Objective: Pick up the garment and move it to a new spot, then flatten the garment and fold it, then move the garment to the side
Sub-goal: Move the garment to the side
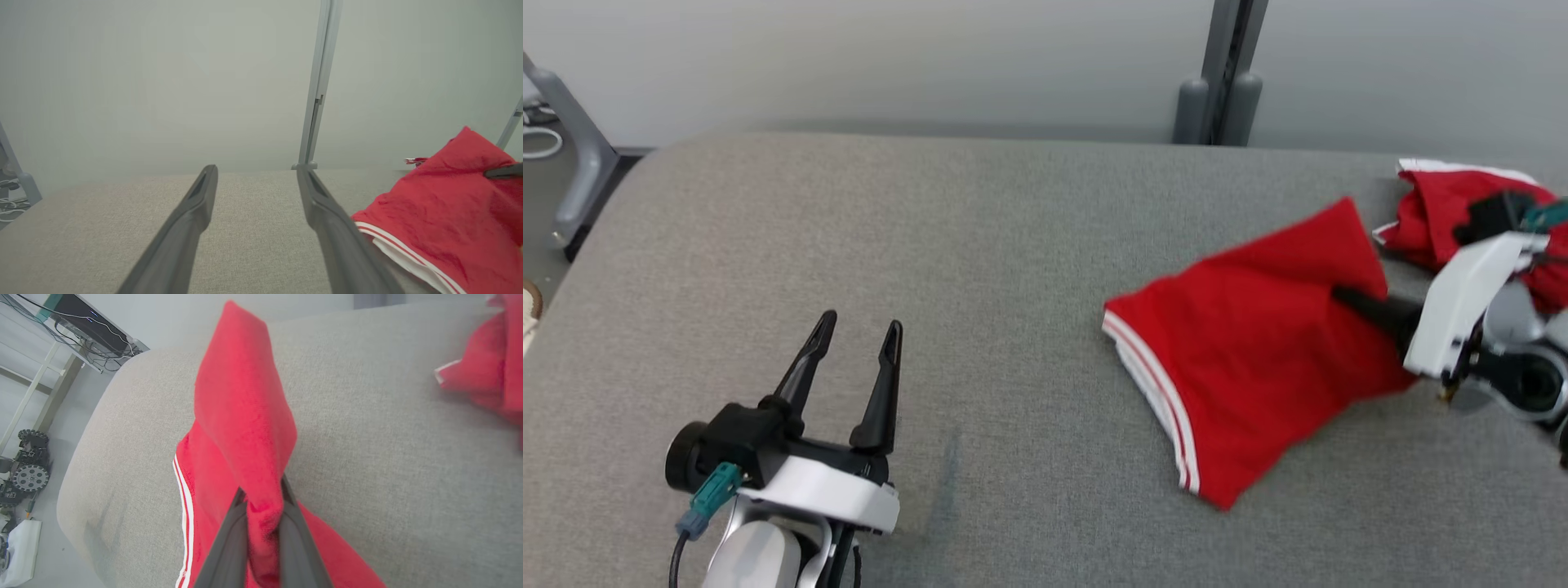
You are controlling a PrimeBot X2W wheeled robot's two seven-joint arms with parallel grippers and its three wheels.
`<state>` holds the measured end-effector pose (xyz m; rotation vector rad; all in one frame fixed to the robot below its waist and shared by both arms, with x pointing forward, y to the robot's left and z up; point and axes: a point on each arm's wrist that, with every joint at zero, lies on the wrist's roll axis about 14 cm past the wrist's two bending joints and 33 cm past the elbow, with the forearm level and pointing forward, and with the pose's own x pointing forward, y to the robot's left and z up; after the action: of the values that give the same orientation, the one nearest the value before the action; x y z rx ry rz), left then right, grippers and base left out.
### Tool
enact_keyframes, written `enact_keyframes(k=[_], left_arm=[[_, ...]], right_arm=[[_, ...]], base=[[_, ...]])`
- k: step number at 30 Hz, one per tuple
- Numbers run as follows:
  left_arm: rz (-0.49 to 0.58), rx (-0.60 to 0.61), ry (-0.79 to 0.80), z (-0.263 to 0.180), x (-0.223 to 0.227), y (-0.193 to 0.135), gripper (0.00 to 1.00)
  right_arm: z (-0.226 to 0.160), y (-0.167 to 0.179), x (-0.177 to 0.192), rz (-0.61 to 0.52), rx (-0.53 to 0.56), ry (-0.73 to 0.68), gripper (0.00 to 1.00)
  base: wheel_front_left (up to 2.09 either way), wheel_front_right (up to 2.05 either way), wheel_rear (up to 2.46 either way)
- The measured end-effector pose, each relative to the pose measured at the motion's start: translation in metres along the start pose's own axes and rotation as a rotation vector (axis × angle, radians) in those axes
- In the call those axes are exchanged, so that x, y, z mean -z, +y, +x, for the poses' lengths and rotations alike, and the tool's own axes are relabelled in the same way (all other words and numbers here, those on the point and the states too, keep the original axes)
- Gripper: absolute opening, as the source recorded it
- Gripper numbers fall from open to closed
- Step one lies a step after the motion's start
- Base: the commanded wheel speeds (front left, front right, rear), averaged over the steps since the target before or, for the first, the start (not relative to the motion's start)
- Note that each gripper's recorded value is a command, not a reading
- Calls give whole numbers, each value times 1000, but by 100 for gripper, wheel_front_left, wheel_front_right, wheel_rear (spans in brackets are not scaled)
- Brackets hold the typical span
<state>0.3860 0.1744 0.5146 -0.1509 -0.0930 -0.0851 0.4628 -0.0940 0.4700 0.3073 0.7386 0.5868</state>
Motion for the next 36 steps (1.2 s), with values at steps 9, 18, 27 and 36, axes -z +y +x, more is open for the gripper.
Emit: enact_keyframes(k=[9,18,27,36], left_arm=[[4,74,54,43,29,-17,100],[-4,117,142,67,73,-27,100],[-2,159,139,78,78,-38,100],[10,184,173,87,98,-39,100]], right_arm=[[23,-42,-71,-40,65,-45,0],[22,-113,-90,-21,201,-33,0],[-11,-155,-109,-19,325,-109,0],[-21,-199,-120,-1,436,-153,0]], base=[[0,0,0],[0,0,0],[0,0,0],[0,0,0]])
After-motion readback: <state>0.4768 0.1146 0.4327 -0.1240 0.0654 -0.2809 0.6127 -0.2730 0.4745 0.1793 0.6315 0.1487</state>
